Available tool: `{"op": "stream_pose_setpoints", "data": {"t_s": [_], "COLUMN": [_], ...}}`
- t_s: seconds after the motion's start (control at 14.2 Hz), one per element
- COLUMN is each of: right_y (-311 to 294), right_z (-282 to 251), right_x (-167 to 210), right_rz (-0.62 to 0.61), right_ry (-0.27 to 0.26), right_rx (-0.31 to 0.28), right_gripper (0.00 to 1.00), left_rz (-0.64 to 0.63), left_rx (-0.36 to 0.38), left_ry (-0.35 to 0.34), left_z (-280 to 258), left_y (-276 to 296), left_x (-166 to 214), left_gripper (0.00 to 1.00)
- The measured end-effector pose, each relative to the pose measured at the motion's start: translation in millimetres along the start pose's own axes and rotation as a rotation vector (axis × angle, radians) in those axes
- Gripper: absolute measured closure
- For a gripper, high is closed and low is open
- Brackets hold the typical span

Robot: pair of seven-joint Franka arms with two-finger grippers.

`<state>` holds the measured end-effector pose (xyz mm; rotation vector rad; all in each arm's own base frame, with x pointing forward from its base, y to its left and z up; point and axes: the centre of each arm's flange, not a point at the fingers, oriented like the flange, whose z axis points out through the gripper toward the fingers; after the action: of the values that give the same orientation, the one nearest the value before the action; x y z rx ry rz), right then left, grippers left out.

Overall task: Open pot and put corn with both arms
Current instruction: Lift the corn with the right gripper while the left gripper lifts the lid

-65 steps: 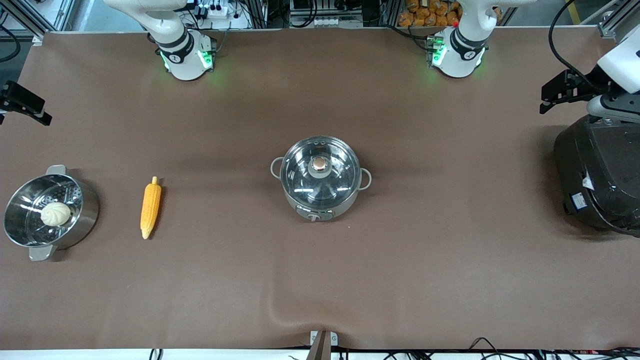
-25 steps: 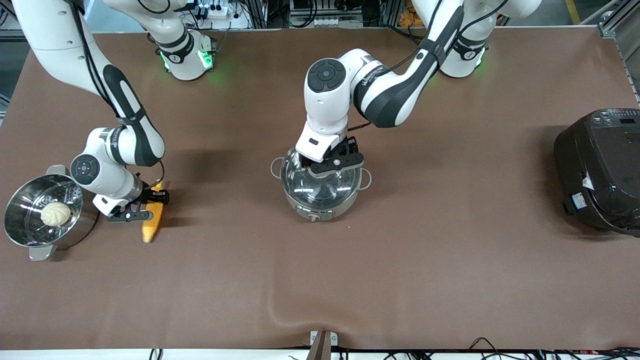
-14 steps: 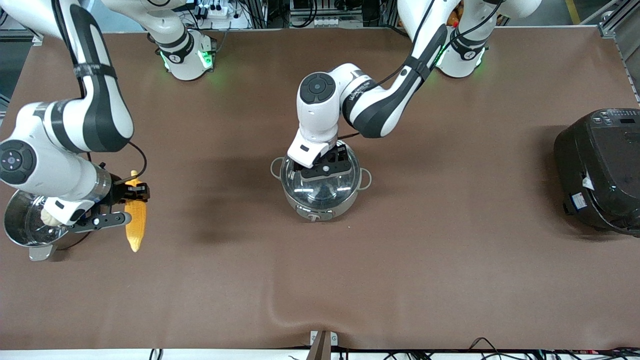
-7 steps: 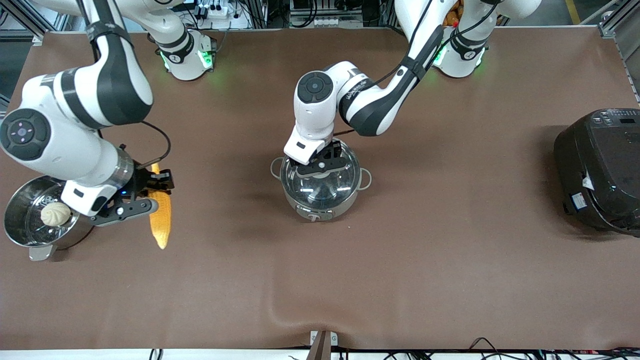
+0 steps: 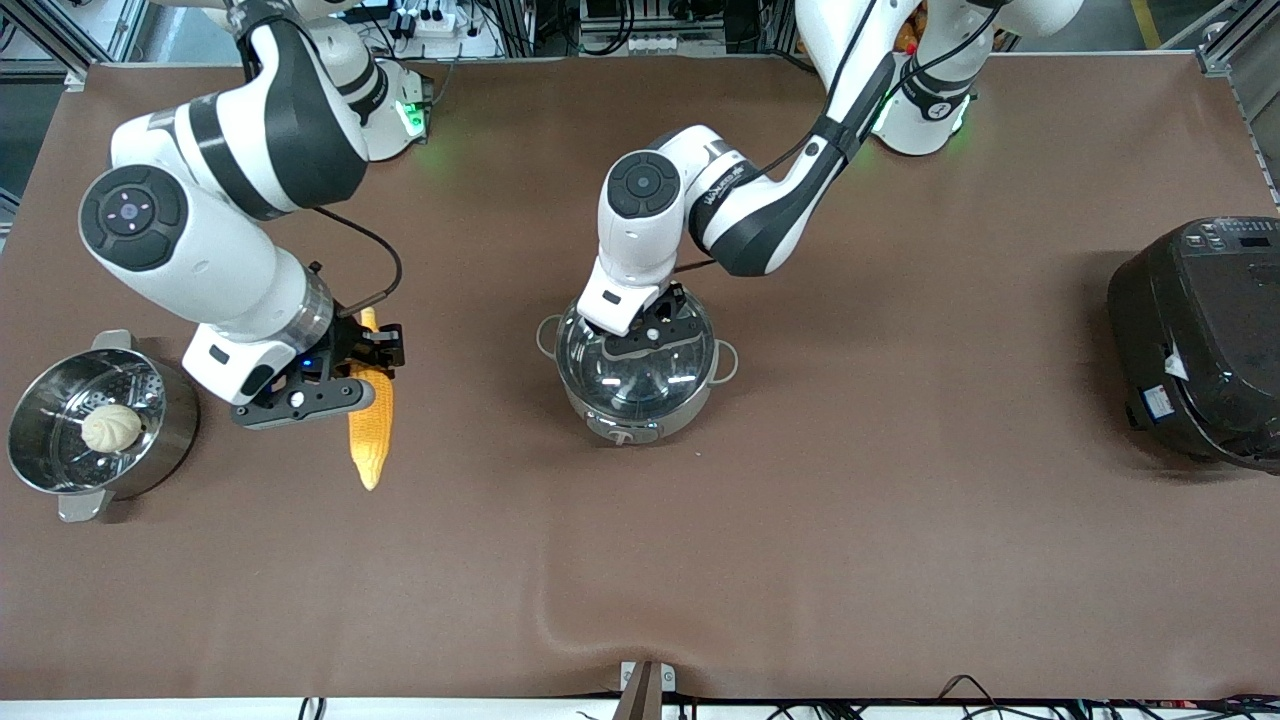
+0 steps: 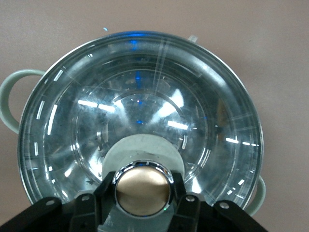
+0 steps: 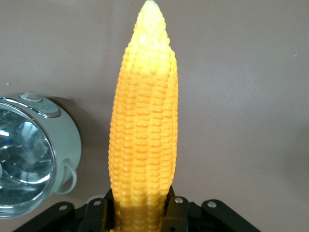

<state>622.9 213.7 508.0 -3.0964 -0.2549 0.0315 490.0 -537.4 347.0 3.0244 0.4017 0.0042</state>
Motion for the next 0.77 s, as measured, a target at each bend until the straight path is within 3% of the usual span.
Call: {"op": "stream_pose_setpoints", "data": {"t_s": [0.42,0.63,0.77], "right_y": [-56.9,-94.5,-123.4], "right_z": [1.5,6.6,22.1], "right_x": [-11.9,-19.5,-23.0], "right_rz": [0.021,-0.018,-0.036], "right_ry": [-0.001,0.010,0.009], "right_rx": [0.001,0.004,0.004], "right_gripper": [0.65,0.65,0.65], "left_rz": [-0.054,-0.179,-0.282], "left_rx": [-0.073,-0.067,-0.019], "left_ry": [0.039,0.058,0.043], "left_z": [-77.7,-125.8,-136.3], "left_y": [-14.3,-73.0,-139.7], "left_x": [29.6,97.4,160.4], "left_gripper": [0.49,0.49,0.49]}}
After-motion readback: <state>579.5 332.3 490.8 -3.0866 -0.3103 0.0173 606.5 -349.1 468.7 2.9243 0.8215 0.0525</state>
